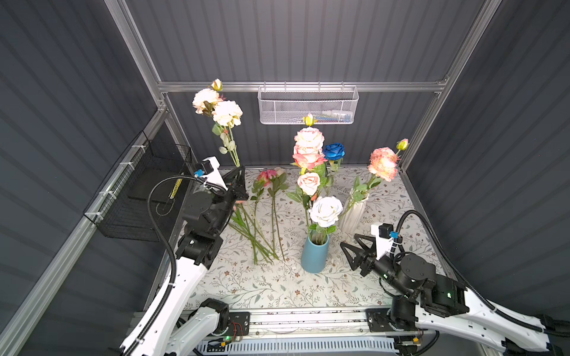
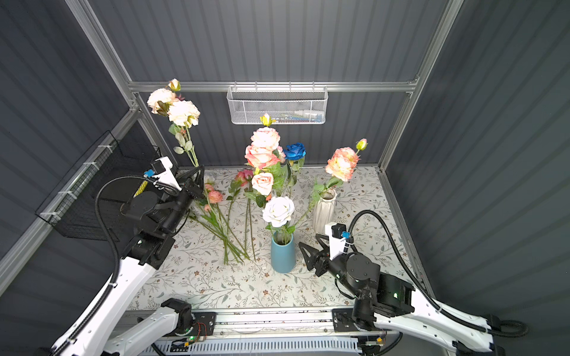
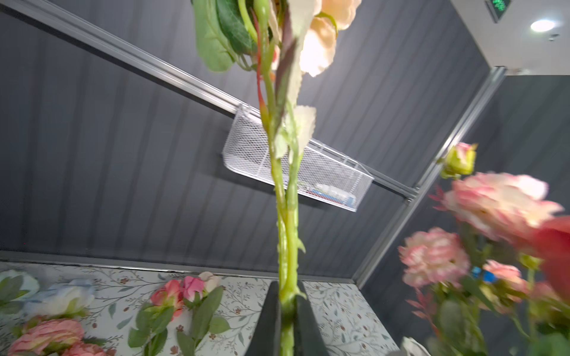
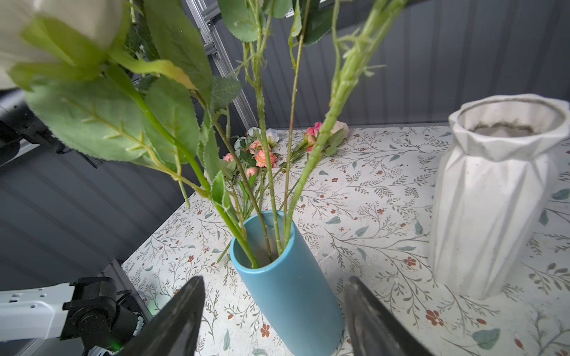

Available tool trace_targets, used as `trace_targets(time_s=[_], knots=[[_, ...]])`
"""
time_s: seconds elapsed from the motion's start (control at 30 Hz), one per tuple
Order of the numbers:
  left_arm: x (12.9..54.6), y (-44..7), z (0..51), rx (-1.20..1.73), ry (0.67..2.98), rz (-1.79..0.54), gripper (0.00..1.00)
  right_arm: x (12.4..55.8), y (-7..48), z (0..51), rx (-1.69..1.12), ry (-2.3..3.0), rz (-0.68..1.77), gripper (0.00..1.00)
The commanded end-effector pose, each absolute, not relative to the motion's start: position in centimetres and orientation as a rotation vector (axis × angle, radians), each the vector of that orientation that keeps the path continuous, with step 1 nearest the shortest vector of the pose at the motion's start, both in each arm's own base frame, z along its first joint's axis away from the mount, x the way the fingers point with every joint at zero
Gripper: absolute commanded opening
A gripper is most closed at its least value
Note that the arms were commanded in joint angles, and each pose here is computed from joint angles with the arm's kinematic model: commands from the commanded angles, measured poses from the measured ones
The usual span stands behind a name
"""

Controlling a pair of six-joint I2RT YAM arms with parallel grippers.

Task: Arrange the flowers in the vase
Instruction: 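Lift the white rose stem high above the pile with the left gripper, then move the right gripper toward the held stem while the left holds it up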

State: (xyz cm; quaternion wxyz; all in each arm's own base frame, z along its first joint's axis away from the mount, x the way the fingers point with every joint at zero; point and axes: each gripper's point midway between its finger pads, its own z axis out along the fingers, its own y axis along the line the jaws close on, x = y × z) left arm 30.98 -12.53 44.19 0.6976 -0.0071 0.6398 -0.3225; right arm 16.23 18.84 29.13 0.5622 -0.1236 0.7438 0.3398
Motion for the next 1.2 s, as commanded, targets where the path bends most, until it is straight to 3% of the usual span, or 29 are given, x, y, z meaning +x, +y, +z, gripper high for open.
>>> trace_targets(time_s=[0.0,0.33,0.73,1.17], knots=[[26.9,-14.7,45.3,0.125,1.437,-0.898,0.0,15.5,18.7,31.1,-0.305,1.711,0.857,0.73],[18.1,-15.9,48.6,0.361,1.309,-1.096,0.0,11.2,21.2,35.9,-0.587,1.604,1.069,0.7],[14.1,-15.9,53.3,0.442,1.142,-1.202,0.0,5.2,31.8,44.8,-1.018,1.494,1.28,0.74],[11.3,-17.1,55.1,0.565,1.0,-1.454,0.0,6.7,41.8,48.5,-1.107,1.537,1.364,0.73]])
